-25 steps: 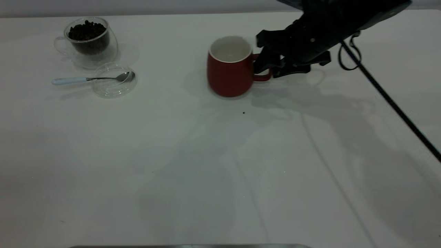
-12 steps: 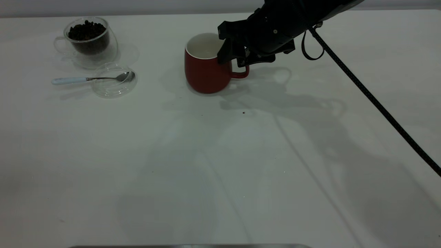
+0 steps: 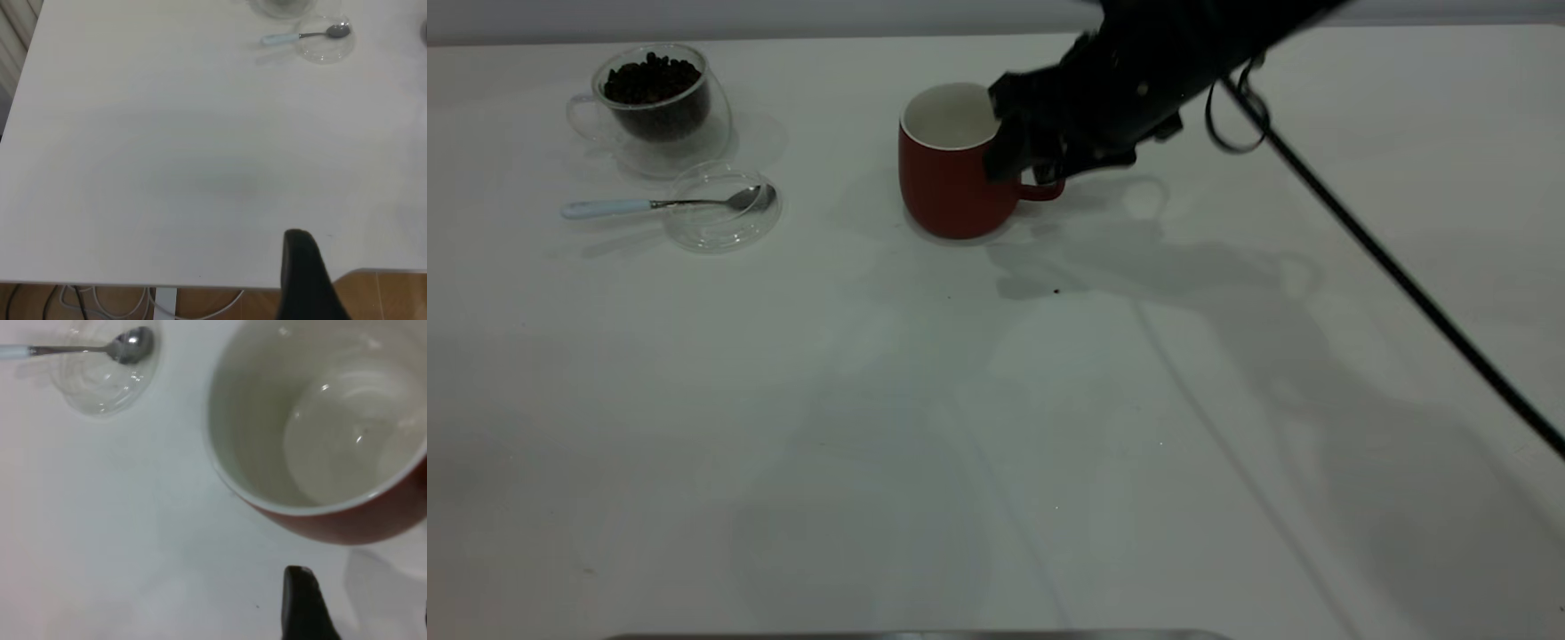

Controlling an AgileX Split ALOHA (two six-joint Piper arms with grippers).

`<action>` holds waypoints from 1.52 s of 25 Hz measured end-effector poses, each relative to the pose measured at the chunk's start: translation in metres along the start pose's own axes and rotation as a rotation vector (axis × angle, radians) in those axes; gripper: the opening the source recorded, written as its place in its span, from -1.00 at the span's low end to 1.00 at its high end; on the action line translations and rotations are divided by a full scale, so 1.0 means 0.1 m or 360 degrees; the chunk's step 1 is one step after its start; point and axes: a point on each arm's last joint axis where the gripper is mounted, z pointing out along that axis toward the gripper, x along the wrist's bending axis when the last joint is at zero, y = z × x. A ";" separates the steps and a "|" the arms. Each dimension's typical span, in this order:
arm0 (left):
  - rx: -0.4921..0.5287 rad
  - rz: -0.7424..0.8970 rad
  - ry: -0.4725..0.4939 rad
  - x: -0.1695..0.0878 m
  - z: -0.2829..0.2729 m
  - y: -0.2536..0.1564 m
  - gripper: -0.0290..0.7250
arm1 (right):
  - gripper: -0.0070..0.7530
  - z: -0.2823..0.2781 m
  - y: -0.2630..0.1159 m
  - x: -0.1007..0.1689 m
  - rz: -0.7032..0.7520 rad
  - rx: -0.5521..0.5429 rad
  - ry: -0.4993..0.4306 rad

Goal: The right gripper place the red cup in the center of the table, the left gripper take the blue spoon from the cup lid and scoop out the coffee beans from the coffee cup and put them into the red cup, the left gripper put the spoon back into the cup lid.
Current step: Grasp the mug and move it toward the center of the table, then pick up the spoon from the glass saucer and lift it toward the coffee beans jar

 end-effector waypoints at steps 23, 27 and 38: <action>0.0000 -0.0001 0.0000 0.00 0.00 0.00 0.38 | 0.24 -3.73 -1.24 0.66 -0.0004 0.0147 -0.1011; 0.0000 -0.0001 0.0000 0.00 0.00 0.00 0.38 | 0.24 -3.98 -1.67 0.59 0.0160 -0.0017 -0.1119; 0.0000 -0.0001 0.0000 0.00 0.00 0.00 0.38 | 0.24 -4.17 -2.59 0.92 0.0207 -0.0498 -0.1002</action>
